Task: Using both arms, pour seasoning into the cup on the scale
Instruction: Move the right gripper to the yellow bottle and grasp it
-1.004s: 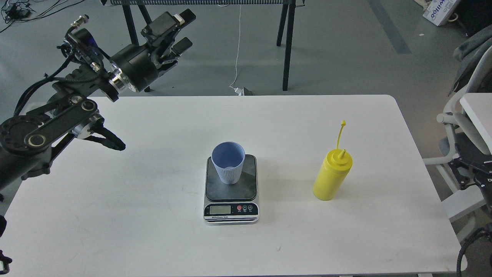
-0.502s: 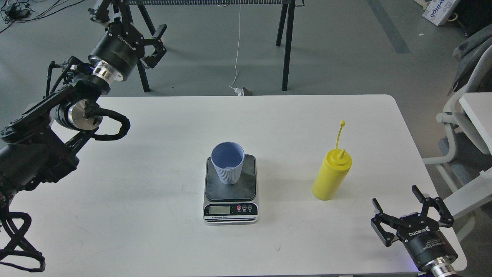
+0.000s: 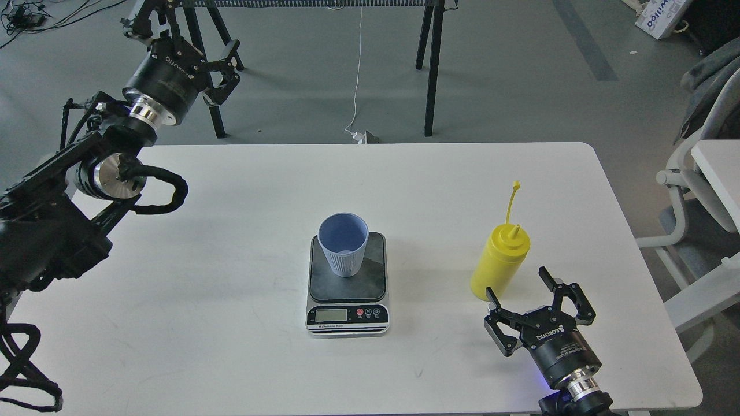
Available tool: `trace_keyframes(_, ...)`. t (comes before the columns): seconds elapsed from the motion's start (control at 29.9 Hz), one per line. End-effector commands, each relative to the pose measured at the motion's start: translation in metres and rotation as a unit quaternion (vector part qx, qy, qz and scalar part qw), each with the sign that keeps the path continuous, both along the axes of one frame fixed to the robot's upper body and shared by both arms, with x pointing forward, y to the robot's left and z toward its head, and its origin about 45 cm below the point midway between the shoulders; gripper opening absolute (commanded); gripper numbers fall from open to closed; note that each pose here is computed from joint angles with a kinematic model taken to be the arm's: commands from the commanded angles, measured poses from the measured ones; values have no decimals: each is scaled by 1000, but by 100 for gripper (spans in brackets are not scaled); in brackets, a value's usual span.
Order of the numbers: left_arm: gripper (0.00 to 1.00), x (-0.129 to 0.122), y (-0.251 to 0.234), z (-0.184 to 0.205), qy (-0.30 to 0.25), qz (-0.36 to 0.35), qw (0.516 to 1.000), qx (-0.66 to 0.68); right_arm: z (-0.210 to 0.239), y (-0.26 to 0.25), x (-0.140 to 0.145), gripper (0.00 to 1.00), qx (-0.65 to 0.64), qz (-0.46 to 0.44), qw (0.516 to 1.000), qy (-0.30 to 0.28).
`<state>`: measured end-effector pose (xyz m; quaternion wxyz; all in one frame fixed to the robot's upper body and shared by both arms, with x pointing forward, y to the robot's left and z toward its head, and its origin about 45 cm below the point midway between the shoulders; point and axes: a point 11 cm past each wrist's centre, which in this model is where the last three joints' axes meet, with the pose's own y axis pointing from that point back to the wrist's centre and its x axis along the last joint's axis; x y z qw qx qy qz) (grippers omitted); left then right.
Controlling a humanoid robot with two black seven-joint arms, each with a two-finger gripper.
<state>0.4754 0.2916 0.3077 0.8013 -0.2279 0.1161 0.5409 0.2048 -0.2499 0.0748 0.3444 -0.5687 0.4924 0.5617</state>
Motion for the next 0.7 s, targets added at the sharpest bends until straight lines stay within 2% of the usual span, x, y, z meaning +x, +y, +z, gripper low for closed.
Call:
trace_keyframes(0.0,100,0,5,1,-1,4,1000,2,-7,15,2,99,10,5,1000,7)
trace_keyframes(0.27,100,-3,18,-2,2,14,1000,10,-17,12,4,95,1,6,1000,17)
trace_keyframes(0.67,100,-4,22,0,1,13,1000,15,-12,3,18,94,-1,-11,1000,6)
